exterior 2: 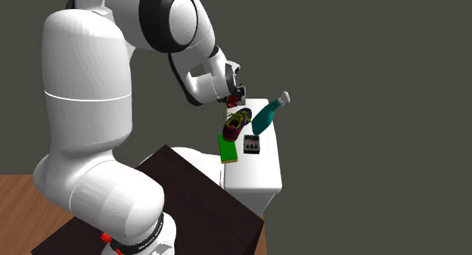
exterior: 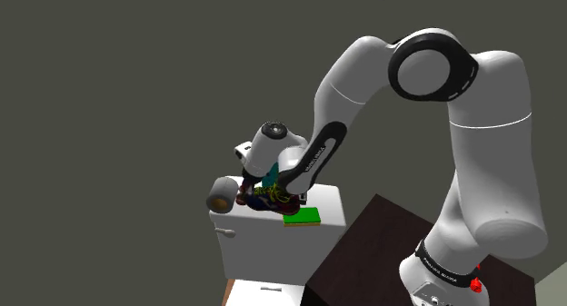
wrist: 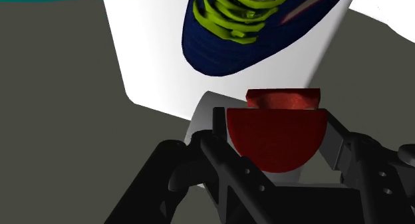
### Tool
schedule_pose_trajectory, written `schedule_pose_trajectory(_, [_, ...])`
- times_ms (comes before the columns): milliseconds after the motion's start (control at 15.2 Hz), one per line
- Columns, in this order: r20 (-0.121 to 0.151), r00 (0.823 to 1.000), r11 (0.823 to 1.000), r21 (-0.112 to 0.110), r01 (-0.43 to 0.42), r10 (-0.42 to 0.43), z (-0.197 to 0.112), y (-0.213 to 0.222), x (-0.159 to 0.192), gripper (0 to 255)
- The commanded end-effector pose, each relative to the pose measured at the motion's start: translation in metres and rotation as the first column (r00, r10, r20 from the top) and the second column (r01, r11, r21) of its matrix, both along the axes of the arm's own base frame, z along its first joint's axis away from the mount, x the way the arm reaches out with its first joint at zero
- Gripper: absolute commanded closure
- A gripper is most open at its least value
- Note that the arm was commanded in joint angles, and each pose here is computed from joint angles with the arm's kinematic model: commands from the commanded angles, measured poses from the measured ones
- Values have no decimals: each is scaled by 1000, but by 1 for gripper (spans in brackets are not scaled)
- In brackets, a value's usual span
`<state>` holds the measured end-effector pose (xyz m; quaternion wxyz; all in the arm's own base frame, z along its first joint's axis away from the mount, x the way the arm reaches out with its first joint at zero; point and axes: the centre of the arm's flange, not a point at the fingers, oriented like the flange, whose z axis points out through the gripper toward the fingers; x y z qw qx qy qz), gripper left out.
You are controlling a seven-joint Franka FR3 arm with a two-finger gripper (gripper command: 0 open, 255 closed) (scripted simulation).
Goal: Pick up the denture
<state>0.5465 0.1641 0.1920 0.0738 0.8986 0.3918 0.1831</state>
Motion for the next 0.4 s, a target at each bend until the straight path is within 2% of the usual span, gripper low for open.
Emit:
schedule_pose_trajectory(0, [0, 1000, 1000, 0, 0, 0, 11, -1, 0, 255])
schedule_pose_trajectory(330, [0, 1000, 1000, 0, 0, 0, 27, -1, 0, 255])
